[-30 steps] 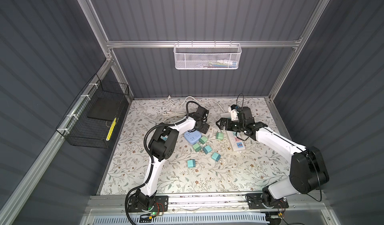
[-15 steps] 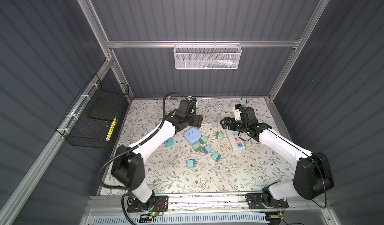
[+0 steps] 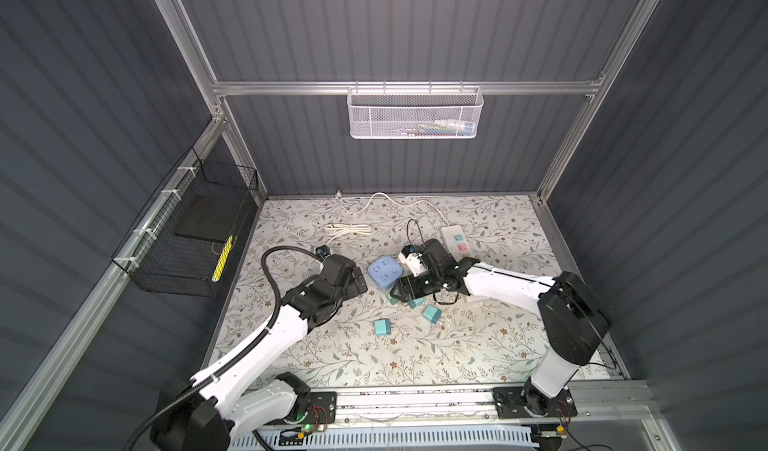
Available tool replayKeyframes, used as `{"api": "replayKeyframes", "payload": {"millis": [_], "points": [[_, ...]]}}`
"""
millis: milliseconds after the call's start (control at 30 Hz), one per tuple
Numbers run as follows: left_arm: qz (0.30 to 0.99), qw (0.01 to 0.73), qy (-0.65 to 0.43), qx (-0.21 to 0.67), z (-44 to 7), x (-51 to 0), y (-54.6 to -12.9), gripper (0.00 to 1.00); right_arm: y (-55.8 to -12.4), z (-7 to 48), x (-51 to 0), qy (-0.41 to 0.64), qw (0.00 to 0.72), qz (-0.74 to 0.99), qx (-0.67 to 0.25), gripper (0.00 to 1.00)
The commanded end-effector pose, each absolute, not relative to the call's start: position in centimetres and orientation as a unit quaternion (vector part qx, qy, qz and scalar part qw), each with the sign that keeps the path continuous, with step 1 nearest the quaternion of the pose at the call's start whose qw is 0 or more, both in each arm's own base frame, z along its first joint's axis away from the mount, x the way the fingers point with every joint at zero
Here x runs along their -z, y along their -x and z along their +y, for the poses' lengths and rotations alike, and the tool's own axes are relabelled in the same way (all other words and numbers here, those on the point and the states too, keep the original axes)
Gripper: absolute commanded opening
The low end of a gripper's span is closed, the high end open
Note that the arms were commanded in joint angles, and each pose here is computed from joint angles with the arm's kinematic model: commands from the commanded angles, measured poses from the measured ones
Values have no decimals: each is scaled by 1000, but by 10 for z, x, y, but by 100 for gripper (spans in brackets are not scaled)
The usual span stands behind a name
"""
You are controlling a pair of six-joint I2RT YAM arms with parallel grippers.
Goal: Insert the plug
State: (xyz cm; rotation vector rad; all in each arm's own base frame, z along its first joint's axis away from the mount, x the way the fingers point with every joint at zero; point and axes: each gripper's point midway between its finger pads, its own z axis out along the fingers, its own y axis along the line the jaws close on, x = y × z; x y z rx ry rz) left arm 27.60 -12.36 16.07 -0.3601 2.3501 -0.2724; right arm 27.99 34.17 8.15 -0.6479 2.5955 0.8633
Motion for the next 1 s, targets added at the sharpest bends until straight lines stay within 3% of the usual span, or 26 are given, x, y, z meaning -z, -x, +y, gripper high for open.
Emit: {"api": "replayKeyframes", "payload": {"millis": [0,233,600,800,967], "points": [[901,382,190,85,-100,-162,-269,100,-285,350,-77,213,151,915,-307,84],[902,390,171,74,-95,-174,-265,100,-278,369,-57,207,115,918,-318,84],[900,397,171,60,-86,-174,-261,100,-250,398,-89,203,71,884,-415,83],[915,380,114,72,-106,-149,-268,100,-276,351,-112,175,151,903,-362,83],[940,333,38,67,-131,-134,-277,100,-308,293,-137,160,257,911,-279,96]]}}
